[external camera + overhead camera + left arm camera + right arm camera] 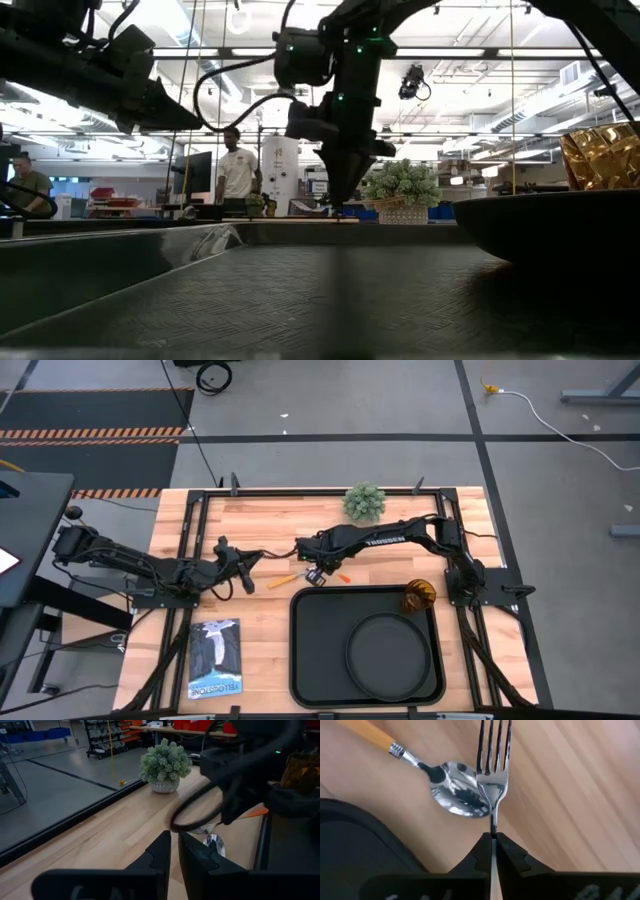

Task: Pick and place plate/cup/fork/spoon on tray
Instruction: Put the orange fork beside the black plate on the black tray

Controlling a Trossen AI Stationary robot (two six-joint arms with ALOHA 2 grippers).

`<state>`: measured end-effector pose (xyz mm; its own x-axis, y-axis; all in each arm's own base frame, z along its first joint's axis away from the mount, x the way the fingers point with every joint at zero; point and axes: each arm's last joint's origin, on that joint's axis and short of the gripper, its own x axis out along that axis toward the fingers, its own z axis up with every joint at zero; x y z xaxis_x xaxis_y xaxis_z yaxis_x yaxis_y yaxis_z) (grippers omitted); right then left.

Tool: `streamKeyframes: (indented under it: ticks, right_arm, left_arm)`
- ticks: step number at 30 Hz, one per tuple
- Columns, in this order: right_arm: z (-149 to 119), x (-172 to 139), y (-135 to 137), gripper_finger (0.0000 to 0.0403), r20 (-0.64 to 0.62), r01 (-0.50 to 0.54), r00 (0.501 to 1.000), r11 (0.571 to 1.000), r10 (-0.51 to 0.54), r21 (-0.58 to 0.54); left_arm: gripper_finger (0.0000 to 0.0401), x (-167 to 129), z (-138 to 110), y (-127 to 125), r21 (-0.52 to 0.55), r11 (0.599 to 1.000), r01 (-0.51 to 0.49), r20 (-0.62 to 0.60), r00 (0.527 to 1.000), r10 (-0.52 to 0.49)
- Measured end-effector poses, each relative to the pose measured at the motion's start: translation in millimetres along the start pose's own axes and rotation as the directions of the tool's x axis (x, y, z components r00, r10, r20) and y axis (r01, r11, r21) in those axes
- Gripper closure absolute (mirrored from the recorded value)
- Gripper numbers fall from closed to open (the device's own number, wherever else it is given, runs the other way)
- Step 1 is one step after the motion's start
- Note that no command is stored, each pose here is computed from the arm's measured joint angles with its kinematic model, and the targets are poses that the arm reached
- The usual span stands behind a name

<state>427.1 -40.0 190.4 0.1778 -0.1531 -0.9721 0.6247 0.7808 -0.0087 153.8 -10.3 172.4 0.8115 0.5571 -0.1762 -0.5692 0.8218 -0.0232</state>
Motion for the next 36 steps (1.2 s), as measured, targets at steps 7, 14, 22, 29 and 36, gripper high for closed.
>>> streamKeyframes:
  ticks: [7,14,22,29,36]
  right_arm:
    - [-6,-13,6,0.0387,0.024,0.007,1.0,1.0,-0.008,0.023]
    - [-14,-20,11,0.0387,0.035,0.054,0.998,0.998,-0.055,0.044]
    - [-27,-22,19,0.0388,0.014,0.1,0.995,0.994,-0.1,0.036]
    - [-40,-25,33,0.0389,0.0,0.103,0.995,0.994,-0.103,0.041]
    - [-57,-31,52,0.0389,-0.015,0.063,0.998,0.995,-0.062,0.072]
  left_arm:
    - [0.0358,0,0,0,-0.02,1.0,-0.002,0.0,1.0,0.002]
    - [0.0358,0,-2,1,-0.064,0.998,-0.007,-0.016,1.0,0.006]
    - [0.0358,0,-3,1,-0.053,0.999,-0.01,-0.027,1.0,0.009]
    - [0.0358,0,-5,1,-0.037,0.999,-0.014,-0.042,0.999,0.012]
    - [0.0358,0,-6,1,-0.025,1.0,-0.015,-0.047,0.999,0.014]
